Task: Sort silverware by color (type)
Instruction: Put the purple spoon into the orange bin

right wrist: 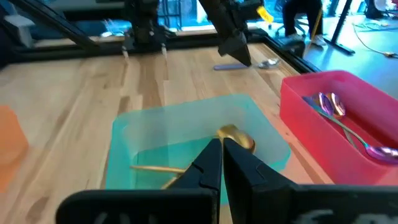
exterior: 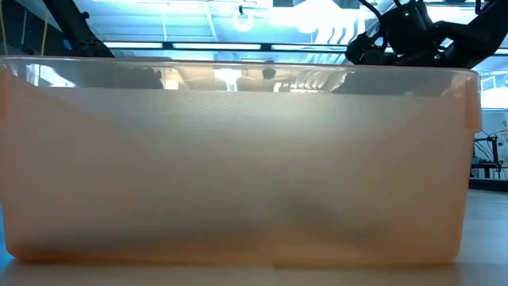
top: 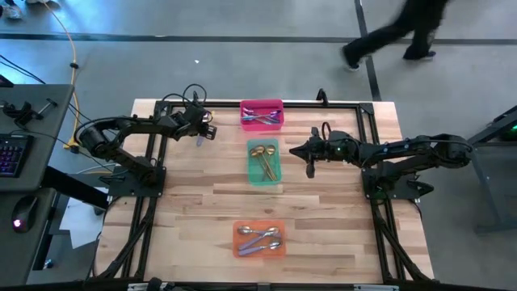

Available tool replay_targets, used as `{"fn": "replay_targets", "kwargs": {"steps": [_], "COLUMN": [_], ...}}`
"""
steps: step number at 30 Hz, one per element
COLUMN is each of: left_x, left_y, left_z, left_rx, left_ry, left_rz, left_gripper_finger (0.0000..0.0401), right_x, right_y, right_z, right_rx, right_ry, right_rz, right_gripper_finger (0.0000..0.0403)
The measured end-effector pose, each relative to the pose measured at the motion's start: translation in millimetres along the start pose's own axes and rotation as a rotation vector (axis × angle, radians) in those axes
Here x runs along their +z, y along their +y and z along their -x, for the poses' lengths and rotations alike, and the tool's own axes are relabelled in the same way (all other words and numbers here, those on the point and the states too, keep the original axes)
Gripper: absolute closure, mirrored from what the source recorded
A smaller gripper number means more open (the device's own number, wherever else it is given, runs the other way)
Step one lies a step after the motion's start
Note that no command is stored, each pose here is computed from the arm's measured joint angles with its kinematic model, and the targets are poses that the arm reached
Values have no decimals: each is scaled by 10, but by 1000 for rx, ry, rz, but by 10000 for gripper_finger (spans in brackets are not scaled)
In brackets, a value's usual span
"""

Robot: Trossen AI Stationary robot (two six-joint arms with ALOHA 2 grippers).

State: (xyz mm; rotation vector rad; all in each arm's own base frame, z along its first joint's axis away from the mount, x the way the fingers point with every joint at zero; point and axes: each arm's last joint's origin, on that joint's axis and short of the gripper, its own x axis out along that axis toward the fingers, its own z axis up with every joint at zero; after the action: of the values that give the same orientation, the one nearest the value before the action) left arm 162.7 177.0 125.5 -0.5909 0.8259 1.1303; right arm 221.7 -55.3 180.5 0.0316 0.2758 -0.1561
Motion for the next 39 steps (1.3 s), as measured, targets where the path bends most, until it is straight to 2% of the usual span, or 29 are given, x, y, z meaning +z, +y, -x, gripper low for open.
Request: {"fn": "replay_targets", "kwargs": {"steps": [6,14,19,25,32,36,39], "left_x": [-9,-44,-82,-160,-310,-421,-479], "left_y": [-13,-49,-109,-267,-524,-641,-772], "left_z": [-5,-25,-57,-62,179,417,651], "left_rx": [6,17,-14,-57,-161,-236,-315], "left_ry": [0,13,27,33,39,46,-11], "left_rz": [-7,-64,-134,-185,-274,-297,-304], "left_gripper_finger": [281,343,378,399,400,400,400], "right_x": [-22,-21,-22,-23,-24,-24,-25], "right_y": [56,188,257,326,373,378,378], "right_z": [-5,-9,-9,-5,-2,-1,-1], "right_rx": [-39,15,-26,-24,-30,-28,-28], "right_ry": [24,24,22,22,20,20,20], "right_rz": [-13,-45,-52,-42,-46,-52,-51], "right_gripper_finger": [403,403,403,403,403,403,403]}}
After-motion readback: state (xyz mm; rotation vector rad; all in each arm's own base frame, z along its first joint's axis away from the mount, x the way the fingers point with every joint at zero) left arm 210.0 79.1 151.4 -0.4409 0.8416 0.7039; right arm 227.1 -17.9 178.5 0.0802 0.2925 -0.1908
